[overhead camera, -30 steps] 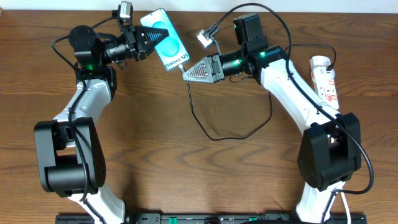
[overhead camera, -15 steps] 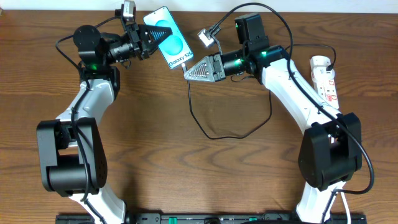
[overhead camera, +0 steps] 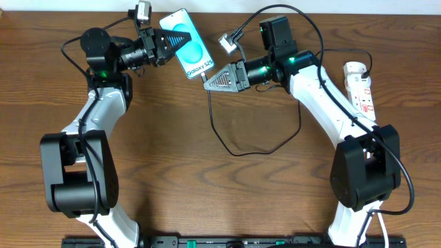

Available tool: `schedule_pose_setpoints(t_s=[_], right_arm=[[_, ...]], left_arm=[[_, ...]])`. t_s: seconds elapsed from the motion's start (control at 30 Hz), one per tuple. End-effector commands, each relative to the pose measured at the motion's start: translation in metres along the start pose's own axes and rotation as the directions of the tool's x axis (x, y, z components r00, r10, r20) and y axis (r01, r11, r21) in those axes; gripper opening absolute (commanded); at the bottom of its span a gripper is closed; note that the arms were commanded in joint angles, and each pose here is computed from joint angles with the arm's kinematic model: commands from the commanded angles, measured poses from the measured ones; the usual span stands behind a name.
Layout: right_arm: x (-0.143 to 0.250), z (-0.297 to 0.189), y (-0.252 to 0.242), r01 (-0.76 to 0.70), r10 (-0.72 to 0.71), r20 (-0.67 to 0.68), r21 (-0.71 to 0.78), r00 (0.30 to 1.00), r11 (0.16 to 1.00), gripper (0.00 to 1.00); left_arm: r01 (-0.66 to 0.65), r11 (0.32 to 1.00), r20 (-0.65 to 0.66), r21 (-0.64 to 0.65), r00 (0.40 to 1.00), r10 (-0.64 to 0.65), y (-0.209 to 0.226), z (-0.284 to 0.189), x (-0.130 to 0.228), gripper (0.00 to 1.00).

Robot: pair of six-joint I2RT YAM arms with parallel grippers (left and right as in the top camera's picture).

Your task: Plug charger to phone and switch on socket

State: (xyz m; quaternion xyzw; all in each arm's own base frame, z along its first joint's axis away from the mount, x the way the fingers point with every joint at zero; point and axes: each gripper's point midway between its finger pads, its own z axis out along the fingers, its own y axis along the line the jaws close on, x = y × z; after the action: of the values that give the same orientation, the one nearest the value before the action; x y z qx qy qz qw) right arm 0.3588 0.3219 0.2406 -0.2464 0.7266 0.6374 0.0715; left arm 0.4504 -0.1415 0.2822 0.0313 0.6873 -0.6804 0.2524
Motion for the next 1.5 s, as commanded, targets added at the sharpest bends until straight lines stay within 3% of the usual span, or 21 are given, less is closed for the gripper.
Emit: schedule_pose_setpoints(t_s=[0.0, 1.17, 1.27, 1.43, 1.47], right_arm=[[-0.008, -0.005, 0.003, 0.045, -0.045, 0.021, 0.01, 0.999, 0.999, 0.01], [-0.02, -0.014, -0.01, 0.024, -0.03, 0.069, 0.084, 0.997, 0.996, 0.01], [-0.019, -0.014, -0.008, 0.025, -0.029, 0.064, 0.07, 0.998, 0.997, 0.22], [-0.018, -0.014, -0.008, 0.024, -0.029, 0.063, 0.067, 0.998, 0.997, 0.74], [-0.018, -0.014, -0.008, 0.024, -0.029, 0.063, 0.067, 0.998, 0.997, 0.8]], left_arm=[[-0.054, 0.997, -0.188, 0.056, 0.98, 0.064, -0.014, 0.005, 0.032, 0.07], [-0.03, 0.998, -0.214, 0.057, 0.976, 0.042, -0.015, 0.004, 0.036, 0.08], [-0.034, 0.998, -0.214, 0.058, 0.976, 0.046, -0.015, 0.004, 0.036, 0.07], [-0.035, 0.998, -0.201, 0.055, 0.978, 0.045, -0.014, 0.004, 0.034, 0.07], [-0.035, 0.998, -0.201, 0.055, 0.979, 0.045, -0.014, 0.004, 0.034, 0.07]])
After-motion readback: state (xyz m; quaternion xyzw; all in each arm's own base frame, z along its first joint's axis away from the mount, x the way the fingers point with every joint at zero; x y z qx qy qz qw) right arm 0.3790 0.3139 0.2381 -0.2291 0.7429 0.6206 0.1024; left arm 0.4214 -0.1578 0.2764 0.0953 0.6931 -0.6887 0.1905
